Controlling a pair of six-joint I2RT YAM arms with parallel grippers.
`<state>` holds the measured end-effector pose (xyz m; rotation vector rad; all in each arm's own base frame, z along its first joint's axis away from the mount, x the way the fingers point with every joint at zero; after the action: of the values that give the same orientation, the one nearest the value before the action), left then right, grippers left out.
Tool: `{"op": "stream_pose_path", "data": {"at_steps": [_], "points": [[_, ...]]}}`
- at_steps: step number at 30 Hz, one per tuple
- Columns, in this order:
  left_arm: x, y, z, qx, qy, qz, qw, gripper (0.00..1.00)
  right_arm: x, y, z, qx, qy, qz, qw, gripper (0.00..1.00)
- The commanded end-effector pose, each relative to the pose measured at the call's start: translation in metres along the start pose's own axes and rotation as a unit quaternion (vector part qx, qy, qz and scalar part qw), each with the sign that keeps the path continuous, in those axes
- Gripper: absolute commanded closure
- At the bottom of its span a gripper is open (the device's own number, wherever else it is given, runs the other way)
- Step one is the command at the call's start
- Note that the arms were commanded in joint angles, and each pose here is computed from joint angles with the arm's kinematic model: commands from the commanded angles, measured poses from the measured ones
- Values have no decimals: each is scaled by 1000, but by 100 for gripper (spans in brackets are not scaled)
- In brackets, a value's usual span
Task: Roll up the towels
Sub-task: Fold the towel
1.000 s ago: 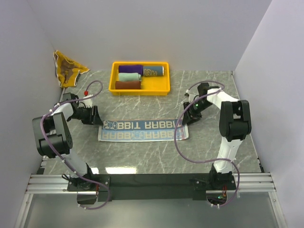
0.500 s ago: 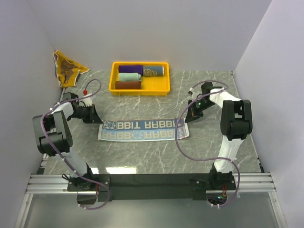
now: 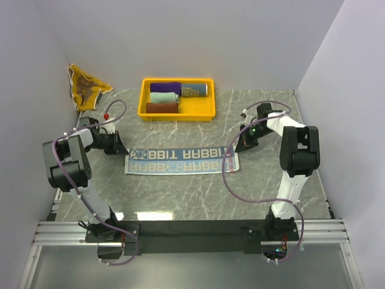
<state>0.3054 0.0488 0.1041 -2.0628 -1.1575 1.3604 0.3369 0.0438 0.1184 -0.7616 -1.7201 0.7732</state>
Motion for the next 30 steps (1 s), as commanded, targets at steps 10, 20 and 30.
{"op": "stream_pose_path", "data": {"at_steps": [10, 20, 30], "points": [[-14, -17, -34, -83, 53, 32, 995, 99, 8, -12, -5, -46, -34, 4, 998, 100], [14, 11, -44, -94, -3, -6, 996, 99, -9, 4, -21, -47, -12, 32, 998, 100], [28, 28, -50, -75, -20, -18, 997, 86, -17, 11, -26, -25, 2, 60, 998, 93]]}}
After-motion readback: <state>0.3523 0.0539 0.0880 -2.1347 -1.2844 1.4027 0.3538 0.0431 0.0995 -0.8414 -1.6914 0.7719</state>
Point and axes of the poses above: each gripper's point midway between its finger pads, its own y axis out along the fingers, its own x axis along the line the jaws close on, z = x × y, the point moved 10 cm from there along -y, back along the fingers, and after that the axes turned 4 degrees about -y, right-handed, at the moved point
